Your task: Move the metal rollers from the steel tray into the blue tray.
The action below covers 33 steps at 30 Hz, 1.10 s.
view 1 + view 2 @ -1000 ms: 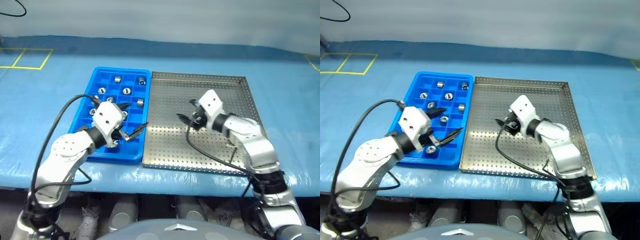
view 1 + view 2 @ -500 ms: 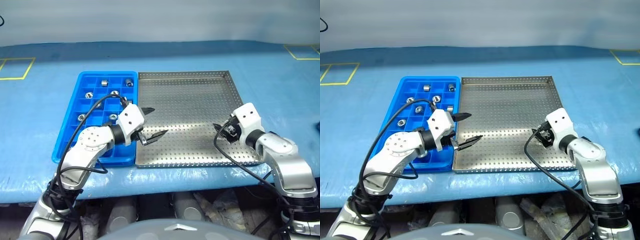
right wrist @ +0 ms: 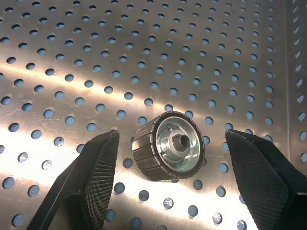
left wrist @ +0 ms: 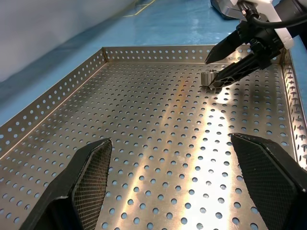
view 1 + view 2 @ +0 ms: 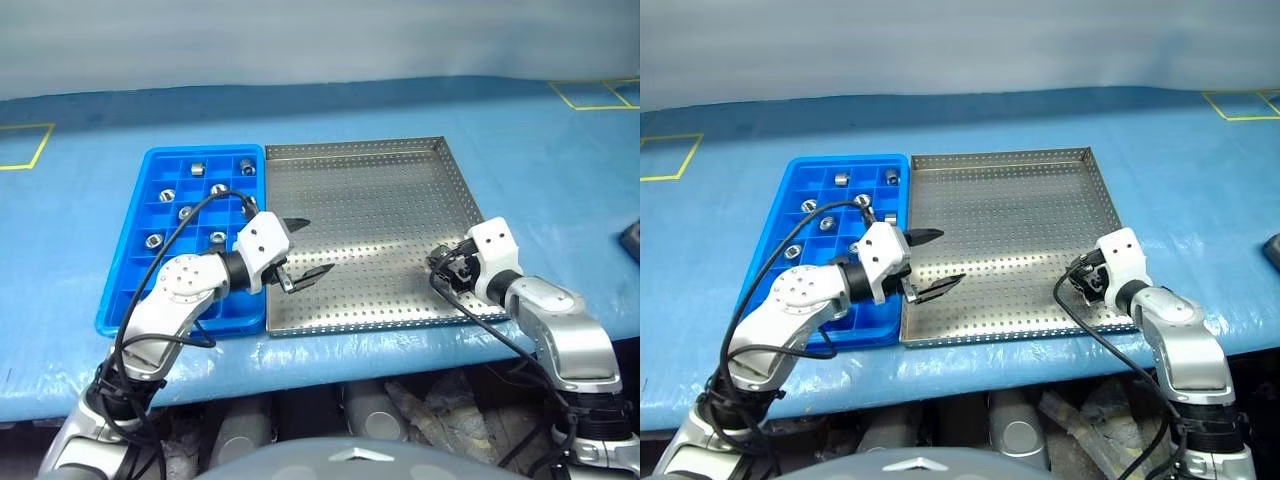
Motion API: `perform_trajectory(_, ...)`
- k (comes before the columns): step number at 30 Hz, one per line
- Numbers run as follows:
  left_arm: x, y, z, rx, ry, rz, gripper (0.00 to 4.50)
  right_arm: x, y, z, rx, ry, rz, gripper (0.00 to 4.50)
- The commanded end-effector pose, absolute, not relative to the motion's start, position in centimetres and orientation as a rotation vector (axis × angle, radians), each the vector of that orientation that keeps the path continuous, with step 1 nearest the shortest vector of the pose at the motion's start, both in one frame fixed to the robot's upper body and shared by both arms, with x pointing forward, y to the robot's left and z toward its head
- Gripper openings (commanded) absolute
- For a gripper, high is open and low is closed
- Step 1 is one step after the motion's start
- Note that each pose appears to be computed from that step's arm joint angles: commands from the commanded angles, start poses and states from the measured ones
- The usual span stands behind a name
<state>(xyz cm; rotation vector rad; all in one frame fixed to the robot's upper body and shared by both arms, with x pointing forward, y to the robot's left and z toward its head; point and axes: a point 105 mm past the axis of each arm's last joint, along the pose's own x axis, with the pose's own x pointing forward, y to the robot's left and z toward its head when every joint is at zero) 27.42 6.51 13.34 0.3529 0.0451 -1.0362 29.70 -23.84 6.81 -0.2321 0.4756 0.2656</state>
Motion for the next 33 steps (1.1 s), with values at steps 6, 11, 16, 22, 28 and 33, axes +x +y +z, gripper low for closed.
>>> perform_trajectory(6, 26.9, 6.2, 14.4, 0.372, -0.010, -1.050, 4.34, 30.1, -24.3, 7.4, -0.207, 0.442, 0.240, 3.73)
perform_trajectory(11, 26.9, 6.3, 14.4, 0.375, -0.008, -1.043, 4.34, 30.3, -24.0, 7.3, -0.189, 0.433, 0.249, 3.73)
perform_trajectory(16, 26.9, 6.4, 14.3, 0.376, -0.004, -1.039, 4.34, 30.6, -23.6, 7.5, -0.181, 0.419, 0.262, 3.73)
perform_trajectory(22, 26.9, 6.5, 14.3, 0.378, -0.003, -1.031, 4.34, 30.9, -23.3, 7.5, -0.178, 0.419, 0.267, 2.78)
perform_trajectory(28, 26.8, 6.7, 14.2, 0.380, -0.002, -1.023, 4.34, 31.0, -23.3, 7.4, -0.201, 0.426, 0.266, 1.79)
perform_trajectory(33, 26.8, 6.8, 14.3, 0.382, -0.004, -1.018, 4.34, 31.1, -23.3, 7.4, -0.206, 0.425, 0.270, 1.79)
